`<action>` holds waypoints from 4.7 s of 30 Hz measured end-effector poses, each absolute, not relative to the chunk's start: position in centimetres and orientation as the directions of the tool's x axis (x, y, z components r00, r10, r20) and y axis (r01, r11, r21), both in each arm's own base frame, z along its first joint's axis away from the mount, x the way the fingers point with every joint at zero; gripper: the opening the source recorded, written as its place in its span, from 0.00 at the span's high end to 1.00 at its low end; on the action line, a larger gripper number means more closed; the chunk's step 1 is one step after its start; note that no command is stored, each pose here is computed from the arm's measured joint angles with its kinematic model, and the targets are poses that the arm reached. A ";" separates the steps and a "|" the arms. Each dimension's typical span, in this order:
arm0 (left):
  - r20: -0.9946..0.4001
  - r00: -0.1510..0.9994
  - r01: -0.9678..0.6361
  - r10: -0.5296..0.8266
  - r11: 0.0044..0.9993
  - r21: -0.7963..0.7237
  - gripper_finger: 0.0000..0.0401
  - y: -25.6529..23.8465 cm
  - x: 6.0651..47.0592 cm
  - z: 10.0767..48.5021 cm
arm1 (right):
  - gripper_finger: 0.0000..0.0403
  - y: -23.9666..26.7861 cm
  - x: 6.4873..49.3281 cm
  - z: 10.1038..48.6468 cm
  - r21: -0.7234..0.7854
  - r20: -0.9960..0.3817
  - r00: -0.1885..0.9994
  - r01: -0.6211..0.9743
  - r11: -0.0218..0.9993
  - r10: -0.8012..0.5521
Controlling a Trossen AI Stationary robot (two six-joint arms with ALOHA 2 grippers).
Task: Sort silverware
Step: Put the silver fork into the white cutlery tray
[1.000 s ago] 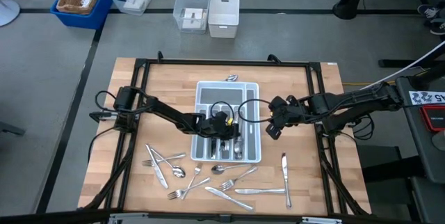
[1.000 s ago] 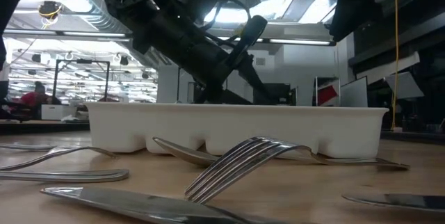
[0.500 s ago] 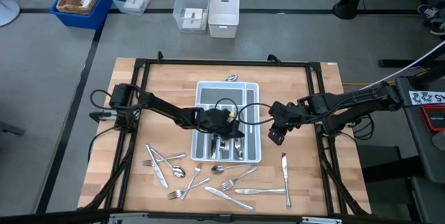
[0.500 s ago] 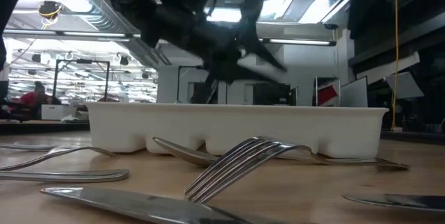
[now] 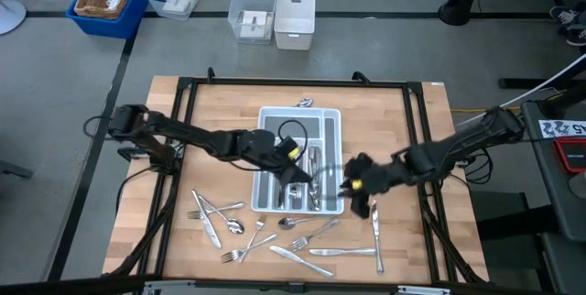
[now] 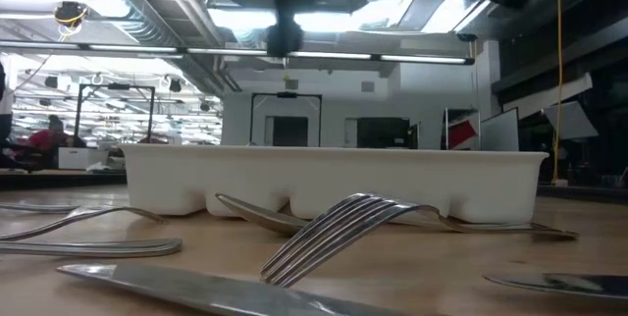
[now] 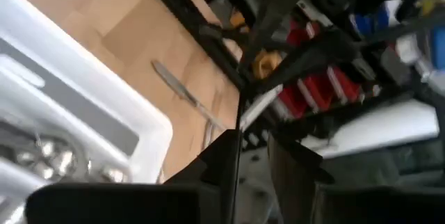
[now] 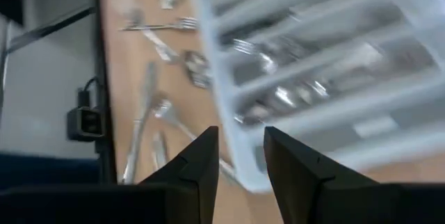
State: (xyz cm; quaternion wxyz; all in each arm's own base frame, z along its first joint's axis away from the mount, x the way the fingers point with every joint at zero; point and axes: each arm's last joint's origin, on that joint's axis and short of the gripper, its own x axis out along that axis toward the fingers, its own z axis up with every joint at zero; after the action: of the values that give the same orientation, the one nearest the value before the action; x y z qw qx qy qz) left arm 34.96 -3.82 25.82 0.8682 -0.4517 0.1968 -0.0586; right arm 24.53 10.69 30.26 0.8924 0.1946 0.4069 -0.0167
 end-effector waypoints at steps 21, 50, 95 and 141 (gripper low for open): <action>-0.731 0.609 -0.285 -0.309 0.774 -0.565 0.82 -8.8 25.7 27.0 | 0.70 18.1 33.4 16.4 0.158 -0.763 0.580 -0.259 0.953 0.285; -0.806 0.534 -0.345 -0.254 0.805 -0.482 0.82 -10.2 24.3 26.2 | 0.76 18.3 34.1 11.9 0.071 -0.831 0.481 -0.407 0.911 0.280; -0.820 0.563 -0.349 -0.103 0.870 -0.348 0.82 -9.7 24.2 26.0 | 0.95 10.4 39.6 25.2 -0.387 -0.922 0.373 -0.873 0.297 -0.107; -0.789 0.611 -0.516 0.066 0.789 -0.334 0.82 -9.2 24.4 26.1 | 0.91 2.3 42.4 17.2 -0.310 -0.947 0.311 -0.950 0.023 0.078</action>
State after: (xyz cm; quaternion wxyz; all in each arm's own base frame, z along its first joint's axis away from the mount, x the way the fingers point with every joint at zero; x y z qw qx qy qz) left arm 24.39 -9.21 26.11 0.8538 -0.2767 0.4067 0.1705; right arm 42.43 2.34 17.21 0.5948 -0.5494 0.3970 0.4322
